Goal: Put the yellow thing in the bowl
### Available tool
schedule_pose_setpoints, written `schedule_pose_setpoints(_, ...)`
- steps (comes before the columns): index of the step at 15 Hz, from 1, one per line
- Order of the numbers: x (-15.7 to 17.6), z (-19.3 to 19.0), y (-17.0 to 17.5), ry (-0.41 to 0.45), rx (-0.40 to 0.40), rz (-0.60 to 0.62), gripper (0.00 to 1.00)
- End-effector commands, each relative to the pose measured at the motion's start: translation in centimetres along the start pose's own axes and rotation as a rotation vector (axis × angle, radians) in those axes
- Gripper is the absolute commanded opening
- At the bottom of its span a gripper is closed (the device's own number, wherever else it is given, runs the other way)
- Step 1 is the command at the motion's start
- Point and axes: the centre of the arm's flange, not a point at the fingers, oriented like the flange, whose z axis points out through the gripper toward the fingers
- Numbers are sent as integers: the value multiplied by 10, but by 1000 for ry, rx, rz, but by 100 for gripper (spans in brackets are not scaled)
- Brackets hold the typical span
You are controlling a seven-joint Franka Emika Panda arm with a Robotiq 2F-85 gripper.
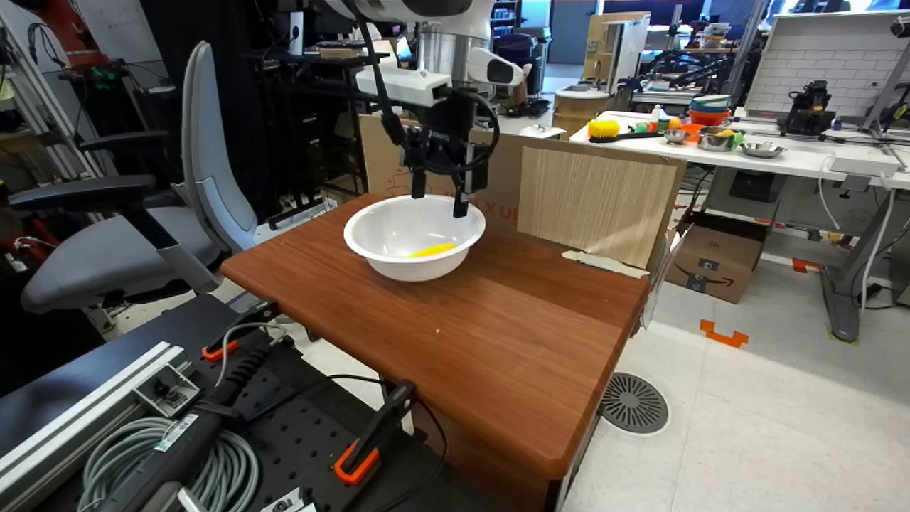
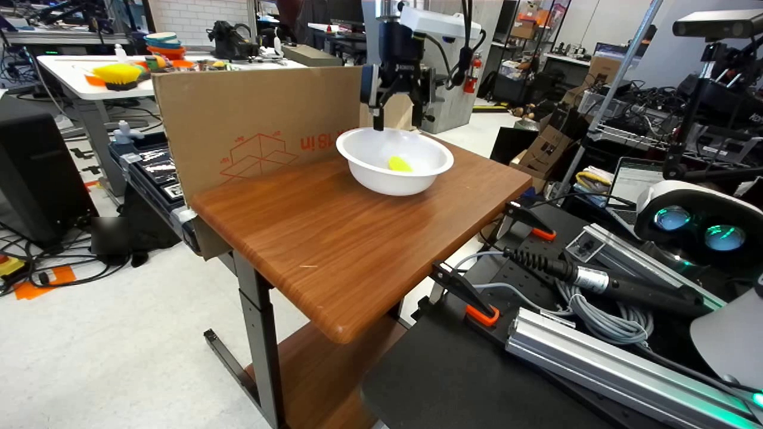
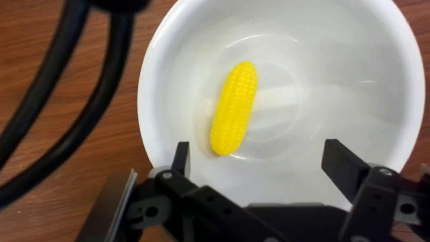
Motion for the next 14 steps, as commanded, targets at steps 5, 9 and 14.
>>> schedule_pose_setpoints(5,-20,-32,16,39,-6,20,100)
schedule_pose_setpoints(9,-19,-26,14,29,-7,17,100)
schedule_pose_setpoints(14,-19,-25,14,27,-8,16,100)
